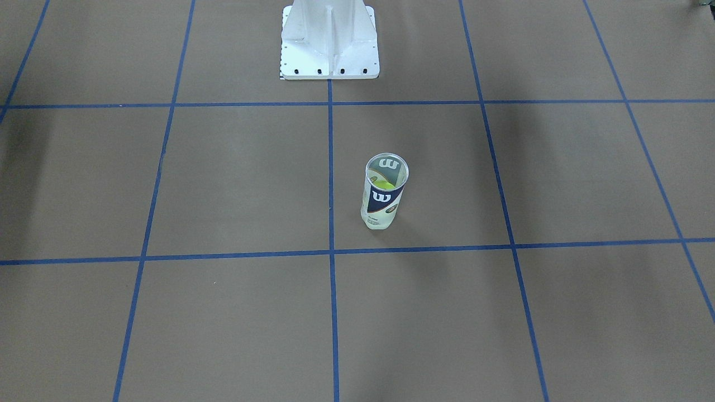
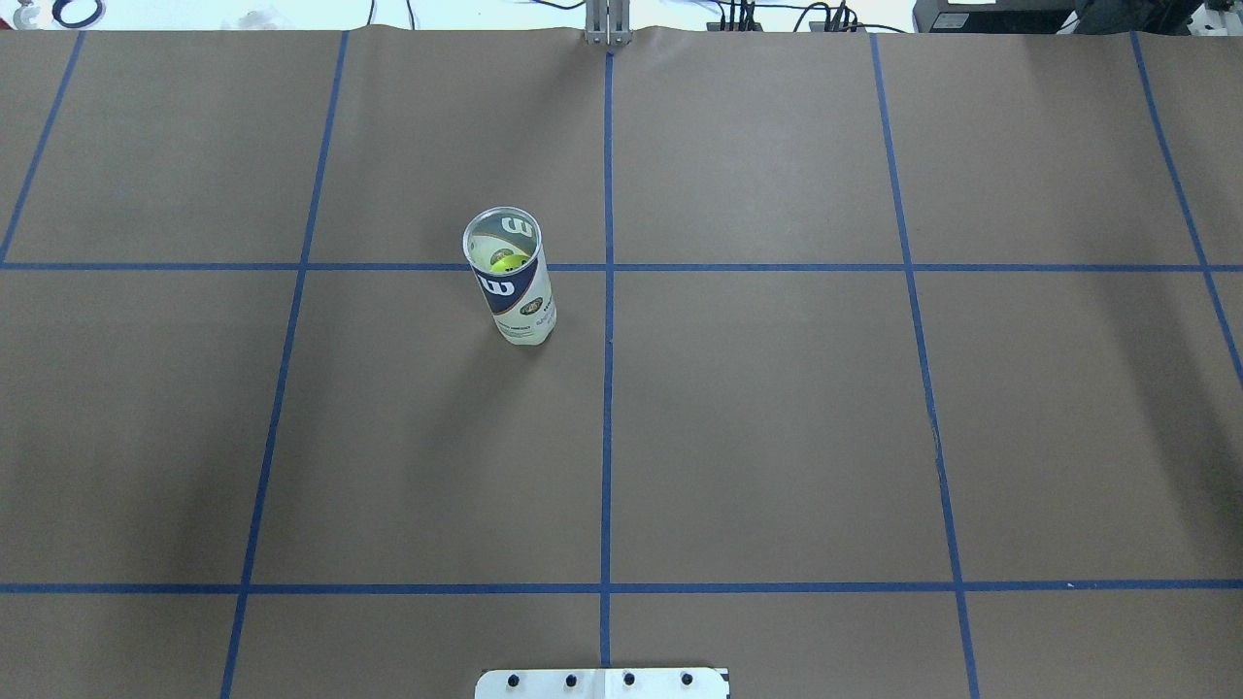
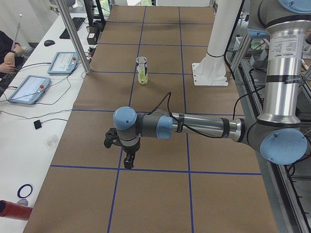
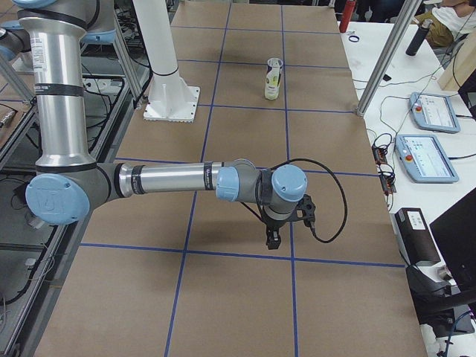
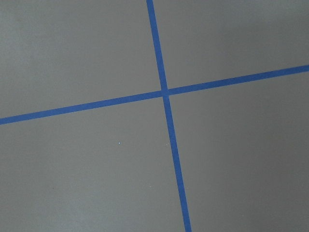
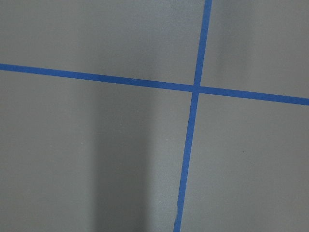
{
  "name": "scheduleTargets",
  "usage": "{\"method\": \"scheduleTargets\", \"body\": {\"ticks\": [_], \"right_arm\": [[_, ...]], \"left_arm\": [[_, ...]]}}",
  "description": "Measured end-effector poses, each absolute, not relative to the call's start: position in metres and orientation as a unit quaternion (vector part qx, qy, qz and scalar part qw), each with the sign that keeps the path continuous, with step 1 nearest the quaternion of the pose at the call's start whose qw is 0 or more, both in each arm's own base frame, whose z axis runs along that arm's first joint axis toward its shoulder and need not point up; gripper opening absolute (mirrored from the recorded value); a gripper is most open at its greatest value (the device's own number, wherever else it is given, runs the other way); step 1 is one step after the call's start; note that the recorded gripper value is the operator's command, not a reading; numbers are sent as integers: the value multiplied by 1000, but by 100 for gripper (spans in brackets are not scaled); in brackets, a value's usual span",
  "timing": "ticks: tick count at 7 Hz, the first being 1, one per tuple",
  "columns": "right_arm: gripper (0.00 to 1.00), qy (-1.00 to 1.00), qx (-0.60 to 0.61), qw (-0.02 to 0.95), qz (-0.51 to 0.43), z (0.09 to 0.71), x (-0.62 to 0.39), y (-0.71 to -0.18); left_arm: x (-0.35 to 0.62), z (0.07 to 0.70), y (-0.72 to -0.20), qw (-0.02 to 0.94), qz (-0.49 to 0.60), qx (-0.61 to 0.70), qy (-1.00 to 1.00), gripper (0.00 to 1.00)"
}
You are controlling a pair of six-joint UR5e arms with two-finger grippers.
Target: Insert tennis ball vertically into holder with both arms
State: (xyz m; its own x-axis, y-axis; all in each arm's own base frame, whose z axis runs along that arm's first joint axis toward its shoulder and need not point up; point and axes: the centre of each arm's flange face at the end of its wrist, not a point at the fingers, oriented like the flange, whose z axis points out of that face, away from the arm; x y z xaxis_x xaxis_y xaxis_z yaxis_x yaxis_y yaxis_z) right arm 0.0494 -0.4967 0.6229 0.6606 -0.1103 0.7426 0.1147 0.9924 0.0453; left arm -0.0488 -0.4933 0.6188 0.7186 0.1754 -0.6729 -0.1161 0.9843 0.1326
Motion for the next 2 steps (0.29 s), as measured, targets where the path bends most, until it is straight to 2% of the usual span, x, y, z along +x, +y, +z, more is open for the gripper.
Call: {"method": "scheduleTargets", "body": {"ticks": [2], "right_arm": [[100,-407,-3,911,-61,624,49,-497]], "left_arm": [[-49,617,-494,926,80,43,367,99]]}}
